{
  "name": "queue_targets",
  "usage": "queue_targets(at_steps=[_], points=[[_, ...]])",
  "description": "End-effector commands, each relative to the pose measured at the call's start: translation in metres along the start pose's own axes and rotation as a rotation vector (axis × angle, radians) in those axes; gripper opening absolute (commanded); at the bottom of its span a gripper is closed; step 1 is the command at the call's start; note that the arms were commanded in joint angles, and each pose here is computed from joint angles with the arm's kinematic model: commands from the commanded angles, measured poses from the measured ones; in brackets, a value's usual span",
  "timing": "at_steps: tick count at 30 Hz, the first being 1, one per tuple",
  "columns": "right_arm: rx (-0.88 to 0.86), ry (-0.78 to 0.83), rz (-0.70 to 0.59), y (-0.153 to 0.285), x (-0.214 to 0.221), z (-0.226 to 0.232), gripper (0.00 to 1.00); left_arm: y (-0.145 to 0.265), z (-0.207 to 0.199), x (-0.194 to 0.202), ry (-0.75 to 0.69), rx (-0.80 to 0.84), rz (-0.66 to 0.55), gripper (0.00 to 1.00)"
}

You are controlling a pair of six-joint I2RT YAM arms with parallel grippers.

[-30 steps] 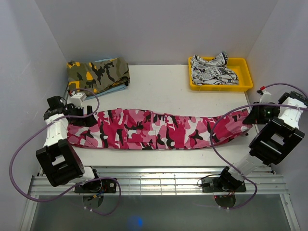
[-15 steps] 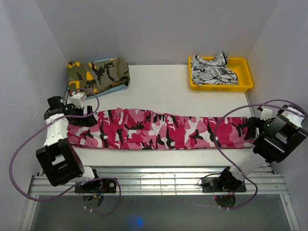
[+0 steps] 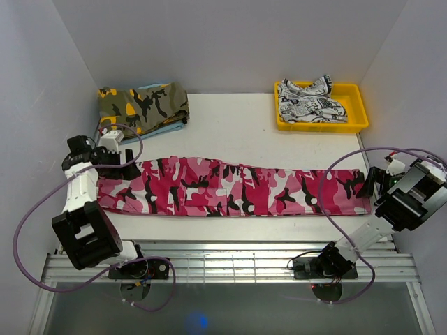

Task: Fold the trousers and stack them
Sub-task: Fold the trousers

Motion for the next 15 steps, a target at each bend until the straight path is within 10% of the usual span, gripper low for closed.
queue_targets(at_steps=[1,8,11,15], points=[[-0.03,-0.101,-0.029,-0.028,0.005,-0.021,0.92,0.007,-0.006,-0.015,-0.009,0.031,-0.044,0.98],[-0.069,-0.141,0.019,-0.069,0.016,-0.01,0.82,0.01,-0.008,-0.024,0.003,0.04,-0.062,0.98],[-0.095,-0.125,-0.011,-0.072,0.011,-0.009,0.62,0.01,-0.008,-0.025,-0.006,0.035,-0.066,0.98],[-0.099,-0.066,-0.054,-0.045,-0.006,-0.006,0.1,0.008,-0.005,-0.017,0.002,0.008,-0.044,0.98]])
Point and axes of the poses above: each gripper's point midway between its finger pads, its own y axis back along the fingers, its own z axis along the line the jaws close on, x = y × z, the point moved 9 cm from there along y, back along the fingers, and after that the axes turned 15 degrees about y, right-handed, at the moved point
